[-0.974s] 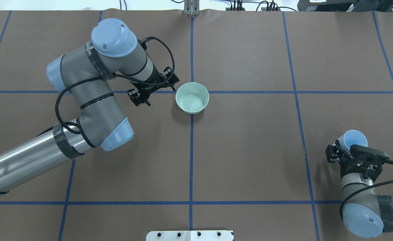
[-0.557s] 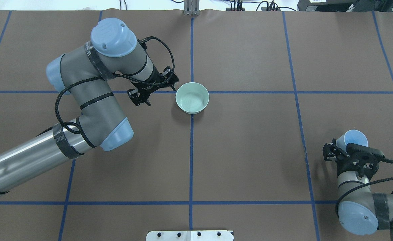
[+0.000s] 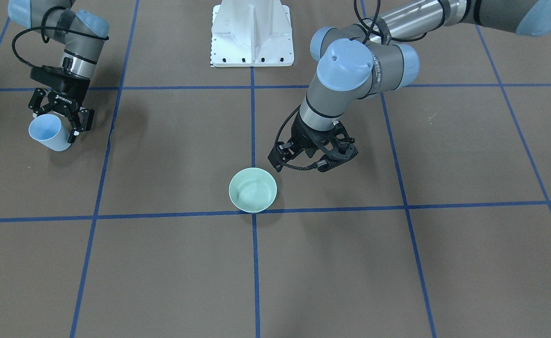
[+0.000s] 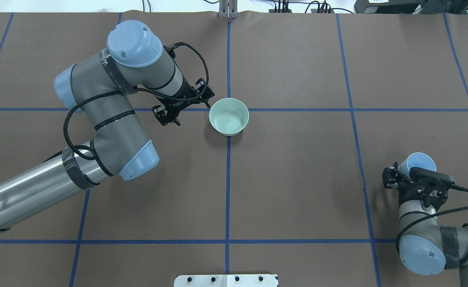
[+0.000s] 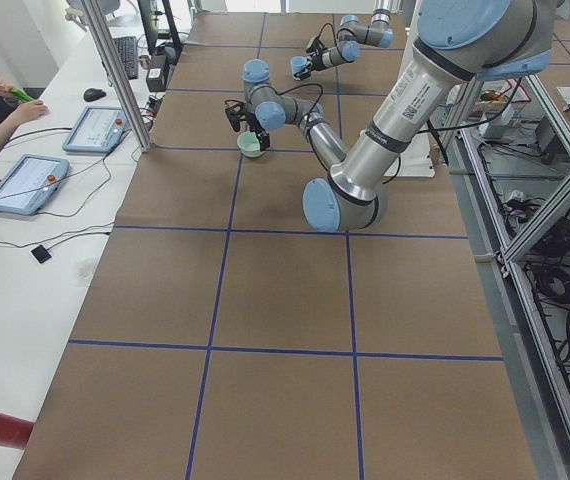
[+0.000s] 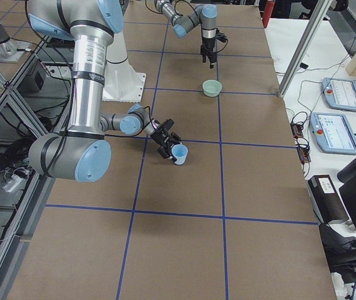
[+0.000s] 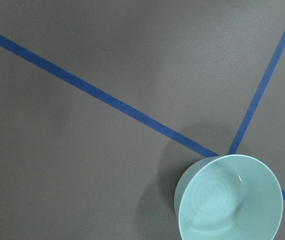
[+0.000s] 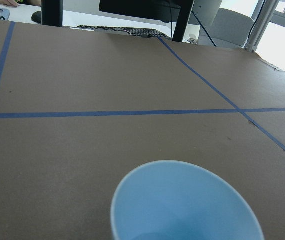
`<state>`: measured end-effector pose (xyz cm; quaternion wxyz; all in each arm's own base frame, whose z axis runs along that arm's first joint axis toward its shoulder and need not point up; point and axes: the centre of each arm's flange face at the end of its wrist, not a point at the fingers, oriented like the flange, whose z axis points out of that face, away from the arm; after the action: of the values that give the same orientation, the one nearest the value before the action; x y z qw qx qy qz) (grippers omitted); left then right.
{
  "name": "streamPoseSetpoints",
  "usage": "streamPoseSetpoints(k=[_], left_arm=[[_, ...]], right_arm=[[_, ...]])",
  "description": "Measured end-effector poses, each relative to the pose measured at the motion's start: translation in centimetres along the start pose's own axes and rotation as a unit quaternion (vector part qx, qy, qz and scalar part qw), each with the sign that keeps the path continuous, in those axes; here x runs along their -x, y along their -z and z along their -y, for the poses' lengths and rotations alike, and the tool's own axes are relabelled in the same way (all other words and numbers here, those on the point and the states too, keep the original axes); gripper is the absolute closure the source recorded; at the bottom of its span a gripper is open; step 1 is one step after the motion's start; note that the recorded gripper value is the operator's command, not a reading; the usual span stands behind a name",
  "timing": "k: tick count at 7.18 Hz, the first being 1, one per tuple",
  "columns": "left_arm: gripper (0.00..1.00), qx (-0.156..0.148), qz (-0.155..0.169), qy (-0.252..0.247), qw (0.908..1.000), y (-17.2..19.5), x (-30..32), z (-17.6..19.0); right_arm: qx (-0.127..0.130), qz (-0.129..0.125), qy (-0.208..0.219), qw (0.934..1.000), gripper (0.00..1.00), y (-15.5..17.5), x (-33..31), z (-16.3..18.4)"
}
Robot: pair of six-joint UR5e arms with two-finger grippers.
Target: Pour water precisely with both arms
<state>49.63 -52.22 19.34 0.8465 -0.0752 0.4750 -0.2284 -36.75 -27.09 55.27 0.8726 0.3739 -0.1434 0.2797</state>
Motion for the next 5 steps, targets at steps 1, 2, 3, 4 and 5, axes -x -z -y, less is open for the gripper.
streamPoseSetpoints(k=[1,2,3,4,5], left_arm=[[0.0,0.0,0.0,0.0,1.0,0.0,0.0,-0.04],[0.0,0.0,0.0,0.0,1.0,0.0,0.0,-0.04],[0.0,0.0,0.0,0.0,1.0,0.0,0.0,-0.05],[0.0,0.0,0.0,0.0,1.0,-0.01,0.0,-0.05],[0.0,0.0,0.0,0.0,1.0,-0.02,0.0,-0.05]], right_arm=[[-0.001,-0.001,0.0,1.0,0.02,-0.11,-0.04,0.11],[-0.001,-0.003,0.0,1.0,0.02,-0.28,-0.1,0.23],[-0.002,-0.006,0.0,1.0,0.02,-0.48,-0.19,0.41],[-0.003,-0.008,0.002,1.0,0.09,-0.67,-0.26,0.63],[-0.005,-0.011,0.006,0.9999,0.14,-0.92,-0.35,0.77]])
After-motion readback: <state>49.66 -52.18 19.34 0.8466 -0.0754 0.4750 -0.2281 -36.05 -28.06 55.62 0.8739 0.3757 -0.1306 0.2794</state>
